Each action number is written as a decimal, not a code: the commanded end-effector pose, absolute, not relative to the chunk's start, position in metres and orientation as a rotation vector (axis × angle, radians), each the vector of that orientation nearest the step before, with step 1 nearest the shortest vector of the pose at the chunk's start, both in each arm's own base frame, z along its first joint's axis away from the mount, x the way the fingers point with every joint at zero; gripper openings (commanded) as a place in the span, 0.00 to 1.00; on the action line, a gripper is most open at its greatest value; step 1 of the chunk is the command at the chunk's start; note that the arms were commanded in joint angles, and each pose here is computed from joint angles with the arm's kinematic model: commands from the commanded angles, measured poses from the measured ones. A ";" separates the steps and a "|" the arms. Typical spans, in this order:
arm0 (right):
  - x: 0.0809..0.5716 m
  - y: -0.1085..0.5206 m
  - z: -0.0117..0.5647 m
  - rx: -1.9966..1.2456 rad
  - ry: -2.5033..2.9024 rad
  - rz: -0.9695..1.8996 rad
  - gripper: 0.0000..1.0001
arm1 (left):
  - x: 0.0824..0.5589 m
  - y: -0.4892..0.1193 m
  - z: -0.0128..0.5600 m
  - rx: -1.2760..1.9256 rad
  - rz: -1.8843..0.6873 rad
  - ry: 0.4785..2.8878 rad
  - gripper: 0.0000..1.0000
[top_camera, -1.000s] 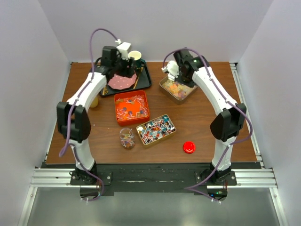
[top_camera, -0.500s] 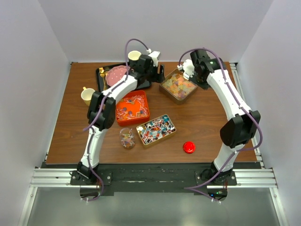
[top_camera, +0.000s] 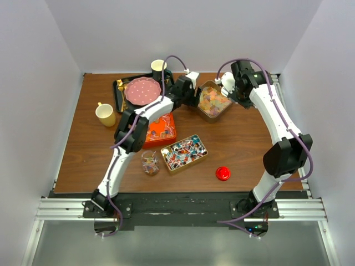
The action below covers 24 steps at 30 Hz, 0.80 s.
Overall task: Pack the candies
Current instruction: Move the storage box to the center of the board.
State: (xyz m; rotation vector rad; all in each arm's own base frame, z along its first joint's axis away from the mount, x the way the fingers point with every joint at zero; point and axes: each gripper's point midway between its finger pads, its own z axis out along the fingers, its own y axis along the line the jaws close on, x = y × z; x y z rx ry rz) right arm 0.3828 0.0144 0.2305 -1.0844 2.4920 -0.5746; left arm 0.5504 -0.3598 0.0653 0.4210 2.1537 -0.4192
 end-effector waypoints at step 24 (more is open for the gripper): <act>0.400 0.025 0.279 -1.023 2.375 -0.577 0.00 | 0.496 -0.308 0.088 1.072 -0.350 2.121 0.42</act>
